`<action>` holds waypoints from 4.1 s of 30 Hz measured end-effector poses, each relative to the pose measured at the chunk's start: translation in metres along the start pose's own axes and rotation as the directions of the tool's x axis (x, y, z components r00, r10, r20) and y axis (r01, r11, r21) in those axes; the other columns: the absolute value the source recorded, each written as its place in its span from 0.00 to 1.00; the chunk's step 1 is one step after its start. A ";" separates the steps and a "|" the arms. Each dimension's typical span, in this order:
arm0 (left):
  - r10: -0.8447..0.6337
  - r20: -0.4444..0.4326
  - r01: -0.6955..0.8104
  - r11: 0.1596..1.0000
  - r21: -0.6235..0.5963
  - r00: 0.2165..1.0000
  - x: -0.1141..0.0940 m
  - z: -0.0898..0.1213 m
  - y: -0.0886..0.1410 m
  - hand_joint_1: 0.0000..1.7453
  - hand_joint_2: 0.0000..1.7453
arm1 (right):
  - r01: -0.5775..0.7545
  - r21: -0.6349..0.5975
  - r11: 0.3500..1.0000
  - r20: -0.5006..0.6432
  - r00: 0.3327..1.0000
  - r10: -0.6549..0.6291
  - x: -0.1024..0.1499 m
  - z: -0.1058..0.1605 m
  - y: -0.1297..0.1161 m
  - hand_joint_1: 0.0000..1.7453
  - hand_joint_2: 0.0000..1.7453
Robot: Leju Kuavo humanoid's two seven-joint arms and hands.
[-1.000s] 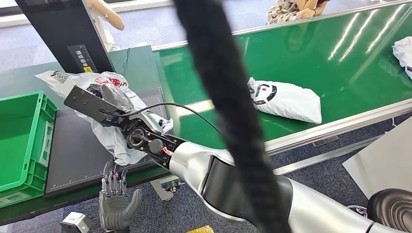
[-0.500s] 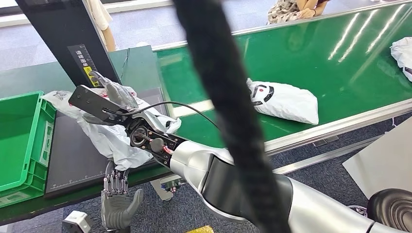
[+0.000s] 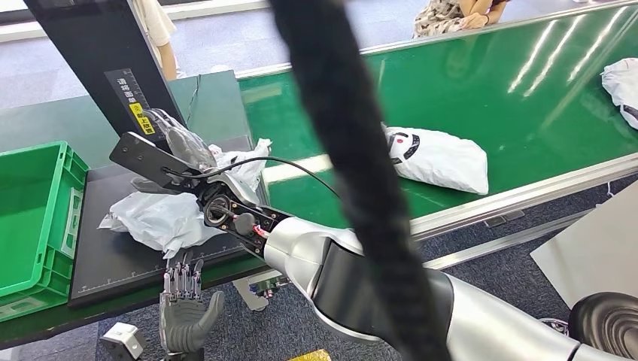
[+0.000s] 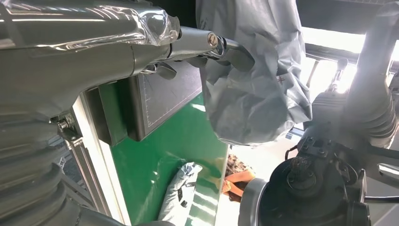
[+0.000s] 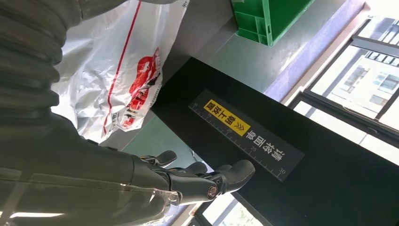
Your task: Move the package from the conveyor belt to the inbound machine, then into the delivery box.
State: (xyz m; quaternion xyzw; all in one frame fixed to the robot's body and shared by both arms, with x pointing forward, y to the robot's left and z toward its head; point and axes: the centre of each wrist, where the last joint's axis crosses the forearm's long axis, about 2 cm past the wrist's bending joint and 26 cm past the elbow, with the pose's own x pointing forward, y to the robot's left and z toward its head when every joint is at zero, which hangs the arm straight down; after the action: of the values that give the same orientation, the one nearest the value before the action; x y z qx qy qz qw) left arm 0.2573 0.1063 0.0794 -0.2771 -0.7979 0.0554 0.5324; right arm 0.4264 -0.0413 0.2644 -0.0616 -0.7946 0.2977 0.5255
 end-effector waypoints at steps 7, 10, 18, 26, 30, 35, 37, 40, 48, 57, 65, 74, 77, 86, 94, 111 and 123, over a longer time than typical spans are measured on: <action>-0.011 0.000 0.011 1.000 0.004 1.000 0.000 -0.001 0.000 0.00 1.00 | -0.001 0.005 1.000 0.008 1.000 0.001 0.001 -0.001 -0.001 0.00 1.00; -0.022 -0.001 0.022 1.000 0.002 1.000 0.000 -0.001 0.001 0.00 1.00 | -0.005 0.000 1.000 0.035 0.999 0.005 0.004 -0.003 -0.003 0.00 1.00; -0.027 -0.001 0.027 1.000 0.002 1.000 0.000 -0.001 0.001 0.00 1.00 | -0.010 -0.004 1.000 0.052 0.999 0.011 0.007 -0.006 -0.005 0.00 1.00; -0.044 -0.001 0.044 0.999 -0.005 0.999 0.000 0.000 0.002 0.00 1.00 | -0.023 -0.026 0.999 0.095 0.995 0.026 0.011 -0.009 -0.010 0.00 1.00; -0.063 -0.001 0.063 0.998 -0.010 0.998 0.001 0.001 0.005 0.00 1.00 | -0.043 -0.079 0.996 0.167 0.984 0.056 0.025 -0.024 -0.034 0.00 1.00; -0.081 0.011 0.081 0.997 0.004 0.997 0.005 0.003 0.009 0.00 1.00 | -0.061 -0.158 0.986 0.229 0.969 0.096 0.044 -0.044 -0.076 0.00 1.00; -0.081 0.015 0.080 0.997 0.014 0.997 0.006 0.004 0.010 0.00 1.00 | -0.066 -0.188 0.980 0.244 0.963 0.112 0.050 -0.049 -0.090 0.00 1.00; -0.081 0.020 0.081 0.996 0.024 0.997 0.007 0.006 0.010 0.00 1.00 | -0.074 -0.234 0.969 0.260 0.956 0.135 0.054 -0.053 -0.111 0.00 1.00; -0.076 0.023 0.075 0.997 0.029 0.997 0.008 0.008 0.010 0.00 1.00 | -0.081 -0.344 0.935 0.271 0.945 0.182 0.039 -0.049 -0.160 0.00 1.00; -0.136 0.022 0.135 0.991 0.023 0.990 0.010 0.009 0.013 0.00 1.00 | -0.127 -0.401 0.907 0.238 0.942 0.237 -0.038 0.004 -0.196 0.00 1.00; -0.170 0.041 0.168 0.984 0.057 0.985 0.016 0.011 0.019 0.00 1.00 | -0.134 -0.409 0.903 0.148 0.966 0.210 -0.125 0.089 -0.192 0.00 1.00; -0.213 0.026 0.210 0.974 0.087 0.977 0.017 0.026 0.020 0.00 1.00 | -0.088 -0.397 0.914 0.063 0.990 0.123 -0.178 0.294 -0.073 0.00 1.00; -0.223 0.016 0.221 0.972 0.078 0.975 0.016 0.029 0.020 0.00 1.00 | -0.052 -0.396 0.917 0.033 0.997 0.071 -0.165 0.328 -0.043 0.00 1.00; -0.226 -0.017 0.226 0.973 0.037 0.974 0.014 0.036 0.022 0.00 1.00 | 0.043 -0.414 0.909 0.014 0.999 -0.041 -0.140 0.349 -0.004 0.00 1.00; -0.465 -0.072 0.456 0.883 -0.111 0.883 0.021 0.001 0.068 0.00 0.00 | 0.156 -0.457 0.875 0.043 0.987 -0.153 -0.132 0.344 0.016 0.00 1.00; -0.951 -0.080 0.839 0.303 -0.452 0.300 0.193 -0.243 0.179 0.00 1.00 | 0.271 -0.414 0.869 0.098 0.962 -0.253 -0.122 0.329 0.031 0.00 1.00; -0.947 -0.111 0.831 0.319 -0.455 0.303 0.266 -0.294 0.172 0.00 1.00 | 0.320 -0.398 0.860 0.125 0.947 -0.295 -0.118 0.319 0.033 0.00 1.00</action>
State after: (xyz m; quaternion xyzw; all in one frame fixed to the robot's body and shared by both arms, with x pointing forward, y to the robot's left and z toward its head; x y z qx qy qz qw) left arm 0.5081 0.3237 0.3566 0.1345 -0.6989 -0.4318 0.5541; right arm 0.1933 -0.1931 0.0658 -0.0350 -0.8544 0.0368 0.5171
